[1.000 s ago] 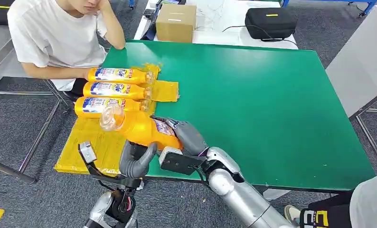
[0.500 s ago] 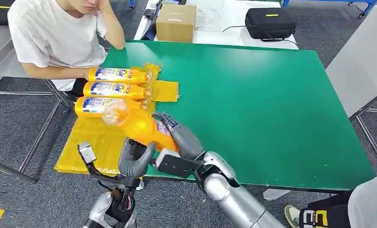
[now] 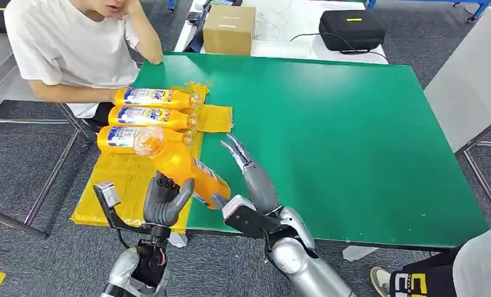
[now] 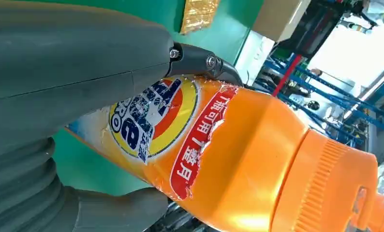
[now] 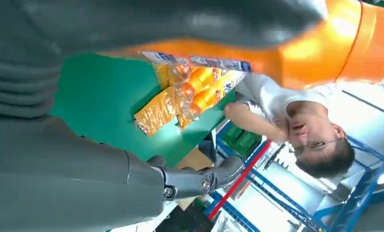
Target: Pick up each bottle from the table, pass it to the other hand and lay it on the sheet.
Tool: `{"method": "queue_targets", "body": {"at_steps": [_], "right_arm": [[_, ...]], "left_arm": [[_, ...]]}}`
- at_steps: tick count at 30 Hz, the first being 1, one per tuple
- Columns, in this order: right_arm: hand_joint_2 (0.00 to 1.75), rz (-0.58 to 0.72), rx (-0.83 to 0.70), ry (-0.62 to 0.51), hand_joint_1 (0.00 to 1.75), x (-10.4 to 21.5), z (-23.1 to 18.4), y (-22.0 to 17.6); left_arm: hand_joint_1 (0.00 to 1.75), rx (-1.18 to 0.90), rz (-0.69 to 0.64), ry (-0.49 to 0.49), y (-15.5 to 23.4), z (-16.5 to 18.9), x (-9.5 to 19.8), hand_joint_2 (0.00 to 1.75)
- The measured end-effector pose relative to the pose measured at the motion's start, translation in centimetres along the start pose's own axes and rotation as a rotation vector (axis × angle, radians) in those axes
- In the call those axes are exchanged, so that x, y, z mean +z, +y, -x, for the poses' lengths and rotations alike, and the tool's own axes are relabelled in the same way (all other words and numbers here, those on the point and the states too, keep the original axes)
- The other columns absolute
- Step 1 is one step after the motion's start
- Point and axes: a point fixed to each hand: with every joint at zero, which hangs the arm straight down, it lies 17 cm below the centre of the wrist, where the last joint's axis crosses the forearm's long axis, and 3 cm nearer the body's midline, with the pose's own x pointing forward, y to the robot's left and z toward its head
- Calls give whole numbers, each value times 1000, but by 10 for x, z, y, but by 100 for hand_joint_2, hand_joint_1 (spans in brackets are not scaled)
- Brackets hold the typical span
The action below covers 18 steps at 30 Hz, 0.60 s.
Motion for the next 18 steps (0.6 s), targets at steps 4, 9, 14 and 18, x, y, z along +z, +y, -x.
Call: {"method": "queue_targets", "body": {"at_steps": [4, 9, 14, 18], "right_arm": [[0, 28, -3, 5, 0, 0, 3, -8], [0, 90, -19, 4, 0, 6, 6, -20], [0, 138, -30, 3, 0, 12, 5, -30], [0, 156, -32, 2, 0, 15, 4, -35]], "left_arm": [[175, -107, -23, -47, 8, -9, -6, 175], [175, -498, -98, -171, 29, -33, -17, 175], [175, -851, -116, -292, 37, -54, -25, 175], [175, -918, -119, -305, 40, -56, -27, 175]]}}
